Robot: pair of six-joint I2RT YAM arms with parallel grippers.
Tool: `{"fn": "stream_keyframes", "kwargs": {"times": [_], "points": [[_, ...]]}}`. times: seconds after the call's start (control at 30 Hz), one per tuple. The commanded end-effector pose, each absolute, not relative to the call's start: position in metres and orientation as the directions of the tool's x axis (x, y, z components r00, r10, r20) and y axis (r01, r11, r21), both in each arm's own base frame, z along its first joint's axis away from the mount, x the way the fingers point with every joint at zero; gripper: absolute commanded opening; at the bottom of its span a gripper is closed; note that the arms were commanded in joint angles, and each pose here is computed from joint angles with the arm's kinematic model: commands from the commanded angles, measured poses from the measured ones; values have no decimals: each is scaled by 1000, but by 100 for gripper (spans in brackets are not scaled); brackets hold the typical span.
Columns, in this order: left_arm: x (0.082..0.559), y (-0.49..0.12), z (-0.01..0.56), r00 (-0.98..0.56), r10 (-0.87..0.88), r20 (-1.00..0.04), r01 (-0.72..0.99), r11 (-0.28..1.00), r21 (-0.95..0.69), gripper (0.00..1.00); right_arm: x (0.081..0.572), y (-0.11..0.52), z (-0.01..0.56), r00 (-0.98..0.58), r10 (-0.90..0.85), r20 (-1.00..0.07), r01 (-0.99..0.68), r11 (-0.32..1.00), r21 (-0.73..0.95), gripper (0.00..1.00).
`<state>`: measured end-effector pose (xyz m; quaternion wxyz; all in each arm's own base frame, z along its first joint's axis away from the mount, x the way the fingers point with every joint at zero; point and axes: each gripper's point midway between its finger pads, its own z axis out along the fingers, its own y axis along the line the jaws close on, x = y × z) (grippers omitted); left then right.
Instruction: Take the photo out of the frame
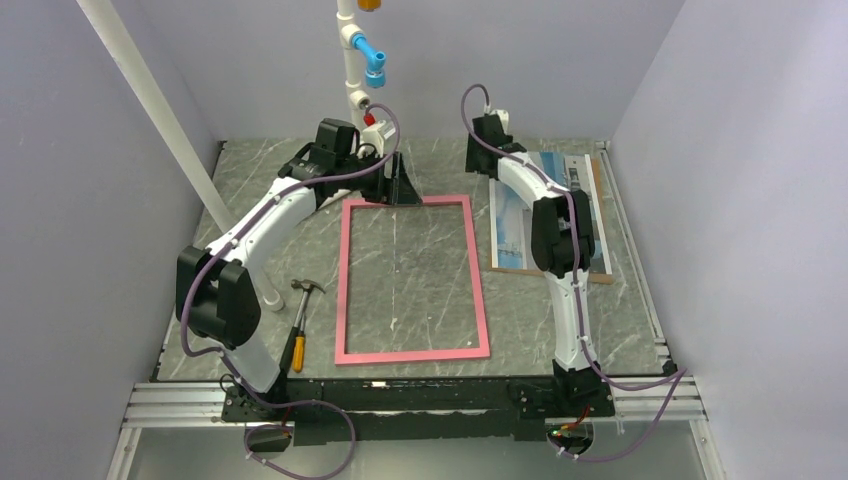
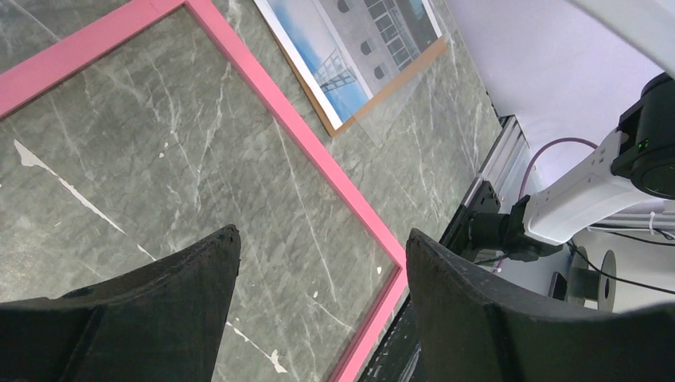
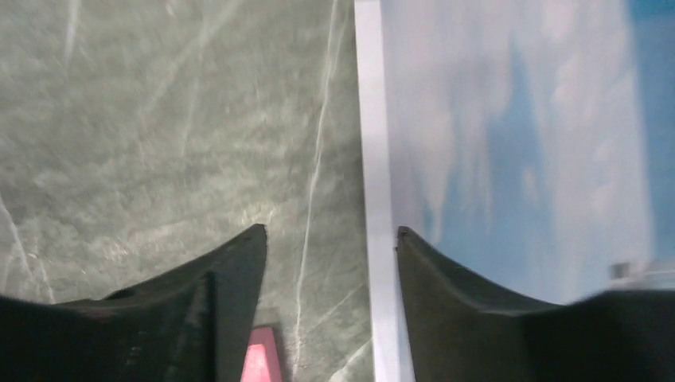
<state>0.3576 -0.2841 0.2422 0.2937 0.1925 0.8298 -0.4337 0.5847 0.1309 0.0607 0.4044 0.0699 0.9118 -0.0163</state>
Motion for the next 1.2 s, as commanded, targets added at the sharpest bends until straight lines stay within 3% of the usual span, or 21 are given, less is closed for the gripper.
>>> {"fn": "stream_keyframes", "kwargs": {"times": [0.0,0.17,0.4,0.57,0.8,0.93,1.03,1.17], "points": [[359,-282,253,-711,59,-701,613,541,-576,79,618,107,138,-548,19,-836,165,983,-86,69],[365,-281,244,-709,47,-704,602,560,-569,79,633,93,129,-552,-50,-832,199,961,-190,81],[374,-297,235,-702,-49,-710,565,569,-597,76,641,82,135,-545,-103,-832,225,938,-263,83],[358,-353,220,-750,-83,-657,553,467,-690,76,579,94,136,-675,27,-737,164,980,-114,82],[326,-427,179,-846,-91,-526,450,409,-794,75,447,52,119,-754,253,-606,292,956,36,81],[315,-460,153,-859,-83,-506,425,438,-792,75,406,13,106,-675,487,-555,423,871,249,76],[312,-478,130,-850,-47,-524,433,502,-748,75,392,-15,103,-606,540,-584,489,832,263,74],[311,-493,112,-838,-29,-545,439,559,-704,74,384,-35,91,-553,554,-622,546,805,231,61]]}}
